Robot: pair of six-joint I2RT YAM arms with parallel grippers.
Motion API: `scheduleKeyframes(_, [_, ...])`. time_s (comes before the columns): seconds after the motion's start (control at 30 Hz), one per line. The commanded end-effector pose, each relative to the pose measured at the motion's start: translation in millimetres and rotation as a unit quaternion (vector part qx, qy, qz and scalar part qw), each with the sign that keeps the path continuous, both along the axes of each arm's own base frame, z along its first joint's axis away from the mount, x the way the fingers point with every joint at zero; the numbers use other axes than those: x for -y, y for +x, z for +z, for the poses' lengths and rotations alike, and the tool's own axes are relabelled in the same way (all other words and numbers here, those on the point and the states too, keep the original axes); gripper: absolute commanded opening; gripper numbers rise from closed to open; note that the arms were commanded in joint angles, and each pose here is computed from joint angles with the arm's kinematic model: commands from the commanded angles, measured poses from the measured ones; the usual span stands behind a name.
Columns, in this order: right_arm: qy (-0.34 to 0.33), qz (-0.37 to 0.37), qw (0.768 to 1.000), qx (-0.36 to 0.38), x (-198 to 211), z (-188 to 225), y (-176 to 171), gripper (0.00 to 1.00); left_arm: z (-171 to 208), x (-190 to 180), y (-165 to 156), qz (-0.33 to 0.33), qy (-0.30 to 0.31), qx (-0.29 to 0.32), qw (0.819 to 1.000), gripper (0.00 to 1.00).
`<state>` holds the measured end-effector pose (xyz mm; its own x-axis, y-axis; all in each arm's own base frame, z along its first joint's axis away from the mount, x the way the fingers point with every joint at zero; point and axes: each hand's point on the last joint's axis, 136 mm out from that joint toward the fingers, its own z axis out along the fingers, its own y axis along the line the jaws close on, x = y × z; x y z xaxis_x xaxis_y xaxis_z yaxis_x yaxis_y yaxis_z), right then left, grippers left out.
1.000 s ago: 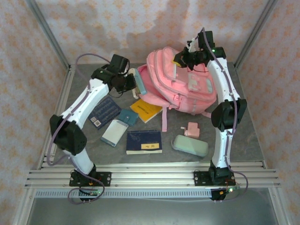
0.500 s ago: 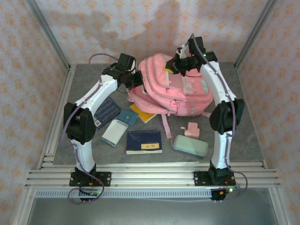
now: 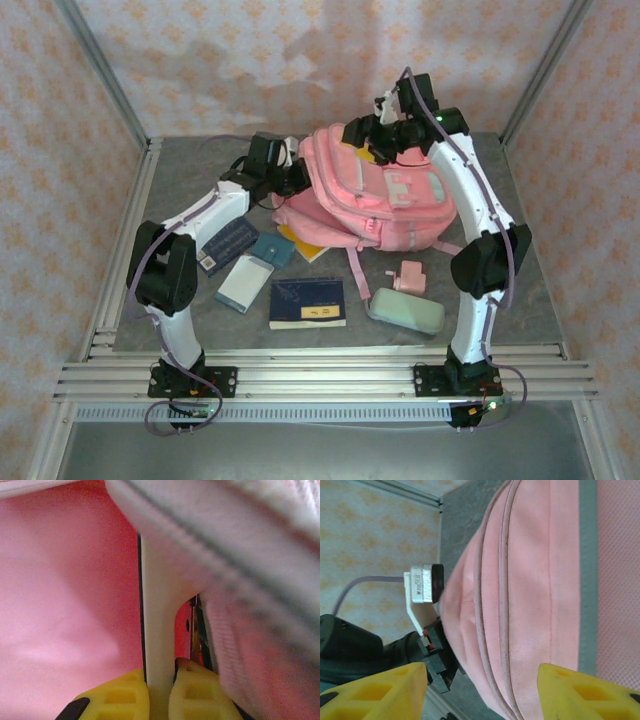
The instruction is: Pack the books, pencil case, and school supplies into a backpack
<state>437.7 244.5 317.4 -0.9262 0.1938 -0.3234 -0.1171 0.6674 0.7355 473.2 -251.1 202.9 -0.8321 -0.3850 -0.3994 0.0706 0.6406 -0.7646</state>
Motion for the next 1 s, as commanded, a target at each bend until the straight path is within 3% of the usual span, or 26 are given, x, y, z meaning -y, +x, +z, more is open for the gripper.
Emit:
scheduleKeyframes(0.0, [-0.073,-0.019,0.997,0.014,9.0,8.0,-12.3,0.6,92.0,42.1,-10.1,-0.052,-0.094,0.122,0.987,0.0])
scheduleKeyframes(0.17, [-0.136,-0.01,0.99,0.021,-2.6,11.1,-18.2,0.62,107.7,44.8,-15.5,-0.038,-0.133,0.137,0.981,0.0])
scheduleKeyframes(0.43, [-0.131,0.015,0.991,0.004,-16.2,-0.5,-23.4,0.64,116.6,56.8,-18.1,-0.039,-0.158,0.145,0.976,0.0])
scheduleKeyframes(0.7, [-0.205,0.019,0.979,-0.013,-14.6,-32.2,-28.3,0.64,125.1,63.4,-16.1,-0.032,-0.181,0.155,0.971,0.0])
scheduleKeyframes(0.97, [-0.29,0.0,0.957,0.022,-5.2,-38.5,-26.0,0.65,130.4,64.8,-18.8,-0.036,-0.183,0.162,0.969,0.0])
